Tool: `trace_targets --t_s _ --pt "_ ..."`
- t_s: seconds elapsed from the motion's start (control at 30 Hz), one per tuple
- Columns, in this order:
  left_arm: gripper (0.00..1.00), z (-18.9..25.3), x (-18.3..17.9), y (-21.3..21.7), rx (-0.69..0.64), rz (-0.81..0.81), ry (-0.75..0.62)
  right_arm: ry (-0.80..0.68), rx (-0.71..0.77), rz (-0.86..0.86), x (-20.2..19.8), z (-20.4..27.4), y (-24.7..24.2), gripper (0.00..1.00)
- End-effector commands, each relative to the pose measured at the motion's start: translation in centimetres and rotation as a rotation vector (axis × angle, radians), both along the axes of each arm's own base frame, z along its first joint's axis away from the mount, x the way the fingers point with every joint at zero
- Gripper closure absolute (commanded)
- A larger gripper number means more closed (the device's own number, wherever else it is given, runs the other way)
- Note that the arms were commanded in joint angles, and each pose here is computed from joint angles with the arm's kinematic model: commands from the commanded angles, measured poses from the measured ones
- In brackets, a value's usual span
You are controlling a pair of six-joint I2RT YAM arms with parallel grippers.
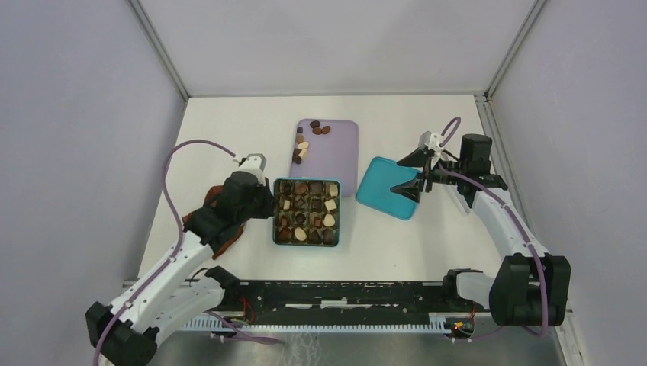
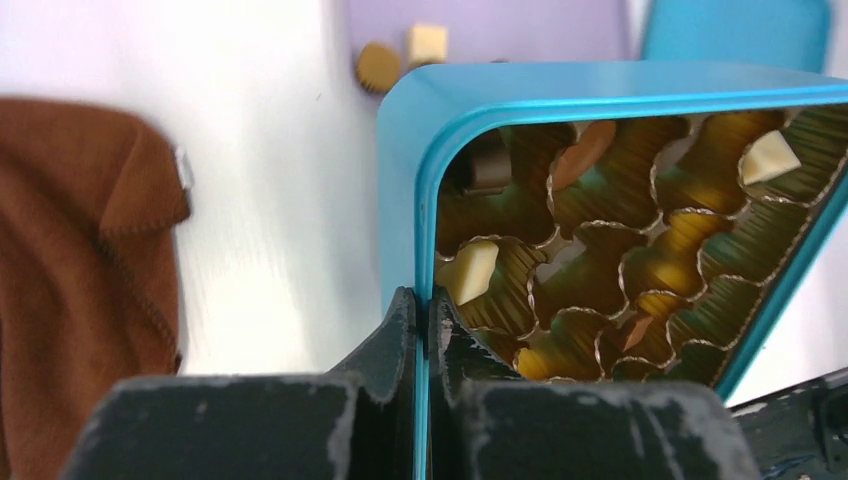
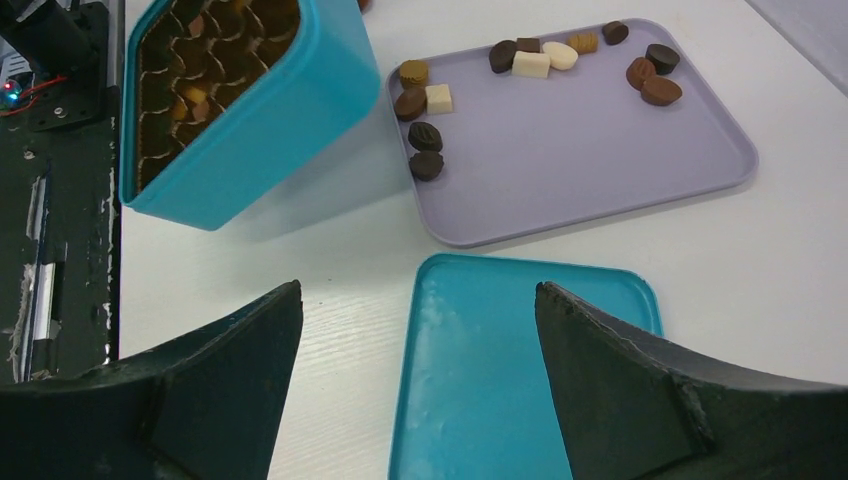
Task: Pack the chocolate
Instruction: Pick up the packing box from the center of the board, then place the packing box at the center of the board.
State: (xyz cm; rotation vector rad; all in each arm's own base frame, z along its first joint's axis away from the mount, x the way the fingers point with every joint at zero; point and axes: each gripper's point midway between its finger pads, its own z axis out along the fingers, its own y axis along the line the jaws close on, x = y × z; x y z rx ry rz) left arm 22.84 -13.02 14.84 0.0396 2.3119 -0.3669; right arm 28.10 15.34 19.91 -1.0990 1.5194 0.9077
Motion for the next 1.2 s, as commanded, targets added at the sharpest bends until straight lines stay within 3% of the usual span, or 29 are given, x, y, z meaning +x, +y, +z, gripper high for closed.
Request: trace_targets --t_s 0.0,0.23,0.77,1.03,1.17 --pt "0.98 7.1 2.1 -2.4 -0.204 0.014 -0.310 -0.036 -0.009 -0.017 1.0 0.8 -0.9 0.09" --pt "0.98 9.8 1.4 -3.1 -0.256 -0.035 -0.447 -0.008 -0.001 -0.033 1.4 0.2 -1.4 0.09" --pt "0.98 10.4 1.1 -2.2 -0.257 -0.005 -0.488 0.013 -0.005 -0.028 1.4 -0.6 -1.4 0.09" --pt "0.98 10.3 0.9 -1.9 -0.262 0.011 -0.473 0.016 -0.008 -0.027 1.4 -0.8 -1.4 0.09" --pt "0.98 9.1 0.2 -1.4 -0.268 0.085 -0.333 0.024 -0.010 -0.028 1.5 -1.1 -1.5 0.09"
